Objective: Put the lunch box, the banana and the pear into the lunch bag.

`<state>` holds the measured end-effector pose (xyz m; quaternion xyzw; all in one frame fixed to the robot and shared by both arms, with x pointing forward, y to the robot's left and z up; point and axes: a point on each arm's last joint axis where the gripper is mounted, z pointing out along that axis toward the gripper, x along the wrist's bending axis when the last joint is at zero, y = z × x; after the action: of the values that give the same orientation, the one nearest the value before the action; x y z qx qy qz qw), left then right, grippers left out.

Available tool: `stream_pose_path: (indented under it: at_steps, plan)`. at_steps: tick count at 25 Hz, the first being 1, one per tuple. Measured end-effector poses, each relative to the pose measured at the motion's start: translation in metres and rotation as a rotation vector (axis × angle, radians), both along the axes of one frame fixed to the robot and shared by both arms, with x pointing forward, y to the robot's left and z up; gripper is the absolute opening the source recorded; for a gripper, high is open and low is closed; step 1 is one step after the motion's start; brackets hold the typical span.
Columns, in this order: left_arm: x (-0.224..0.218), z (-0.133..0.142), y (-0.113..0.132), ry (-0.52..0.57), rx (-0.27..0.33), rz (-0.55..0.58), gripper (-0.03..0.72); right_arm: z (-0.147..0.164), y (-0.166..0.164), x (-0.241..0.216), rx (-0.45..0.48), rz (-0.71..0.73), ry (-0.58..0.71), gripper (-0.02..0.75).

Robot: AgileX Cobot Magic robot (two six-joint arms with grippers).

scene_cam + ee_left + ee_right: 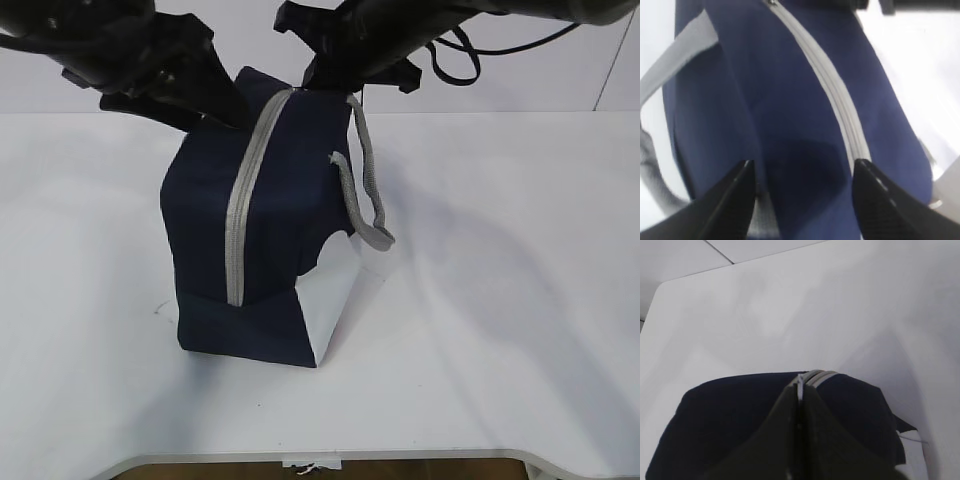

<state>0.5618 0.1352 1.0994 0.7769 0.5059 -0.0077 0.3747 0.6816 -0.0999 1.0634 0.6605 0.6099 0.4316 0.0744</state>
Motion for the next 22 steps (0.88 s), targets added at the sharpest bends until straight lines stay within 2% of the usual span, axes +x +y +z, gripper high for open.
stream_pose_path:
  at_steps: [9,11,13,18,20,22]
  plan:
    - [0.036,-0.015,-0.013,-0.007,-0.020,0.030,0.464,0.000,0.000,0.000,0.011,0.005,0.002,0.001]
    - [0.040,-0.019,-0.015,-0.002,-0.020,0.032,0.439,0.000,0.000,0.000,0.010,0.006,0.001,0.001]
    - [0.042,-0.021,-0.016,0.001,-0.019,0.032,0.359,0.000,0.000,0.000,0.008,0.009,0.000,0.001]
    - [0.041,-0.021,-0.016,0.005,-0.008,0.019,0.061,0.000,0.000,0.000,0.004,0.013,-0.003,0.001]
    - [0.040,-0.022,-0.016,0.009,-0.004,0.009,0.012,0.001,0.000,0.000,0.004,0.014,-0.004,0.001]
    - [0.039,-0.022,-0.016,0.010,0.004,-0.010,0.001,0.003,0.001,0.001,0.006,0.015,-0.012,0.001]
